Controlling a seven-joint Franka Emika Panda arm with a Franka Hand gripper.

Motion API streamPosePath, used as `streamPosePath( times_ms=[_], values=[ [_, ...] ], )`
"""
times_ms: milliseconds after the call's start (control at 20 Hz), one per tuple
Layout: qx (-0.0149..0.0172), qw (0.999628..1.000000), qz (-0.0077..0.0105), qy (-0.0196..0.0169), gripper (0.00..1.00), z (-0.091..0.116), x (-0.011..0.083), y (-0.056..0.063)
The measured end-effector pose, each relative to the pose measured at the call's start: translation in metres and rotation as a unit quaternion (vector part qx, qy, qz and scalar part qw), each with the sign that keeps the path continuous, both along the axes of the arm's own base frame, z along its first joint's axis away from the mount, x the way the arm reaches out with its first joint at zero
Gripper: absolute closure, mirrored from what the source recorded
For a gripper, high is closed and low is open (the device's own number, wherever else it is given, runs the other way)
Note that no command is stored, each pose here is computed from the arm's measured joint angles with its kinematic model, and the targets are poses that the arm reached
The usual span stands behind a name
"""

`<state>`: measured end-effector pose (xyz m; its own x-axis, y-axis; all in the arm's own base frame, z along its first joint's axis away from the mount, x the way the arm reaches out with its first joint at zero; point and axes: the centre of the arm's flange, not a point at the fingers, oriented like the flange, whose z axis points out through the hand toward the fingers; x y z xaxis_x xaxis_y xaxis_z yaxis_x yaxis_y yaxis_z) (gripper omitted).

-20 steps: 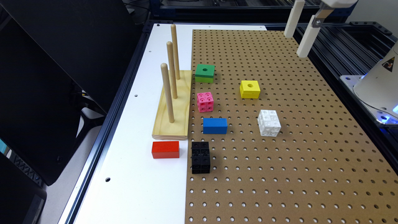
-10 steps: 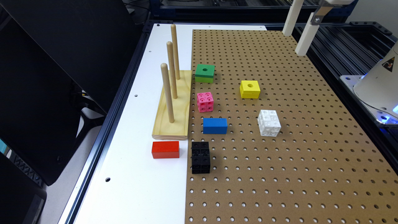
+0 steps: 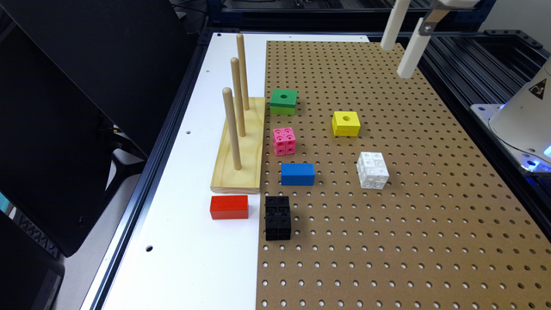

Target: Pick up narrow blue stick.

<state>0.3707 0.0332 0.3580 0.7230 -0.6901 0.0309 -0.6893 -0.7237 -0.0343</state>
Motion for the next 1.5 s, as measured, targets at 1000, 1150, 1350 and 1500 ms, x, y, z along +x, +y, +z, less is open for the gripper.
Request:
streamPosePath(
  times_ms=[1000, 1150, 1350, 1500],
  values=[
    [-0.0018, 0.999981, -0.0009, 0.0058, 0.00, 0.000, 0.0476, 0.043],
    [-0.0008, 0.999978, -0.0009, 0.0065, 0.00, -0.001, 0.0534, 0.045],
    [0.0013, 0.999981, -0.0007, 0.0059, 0.00, 0.000, 0.0642, 0.047],
    [0.0031, 0.999975, -0.0001, 0.0064, 0.00, -0.001, 0.0741, 0.050]
  ],
)
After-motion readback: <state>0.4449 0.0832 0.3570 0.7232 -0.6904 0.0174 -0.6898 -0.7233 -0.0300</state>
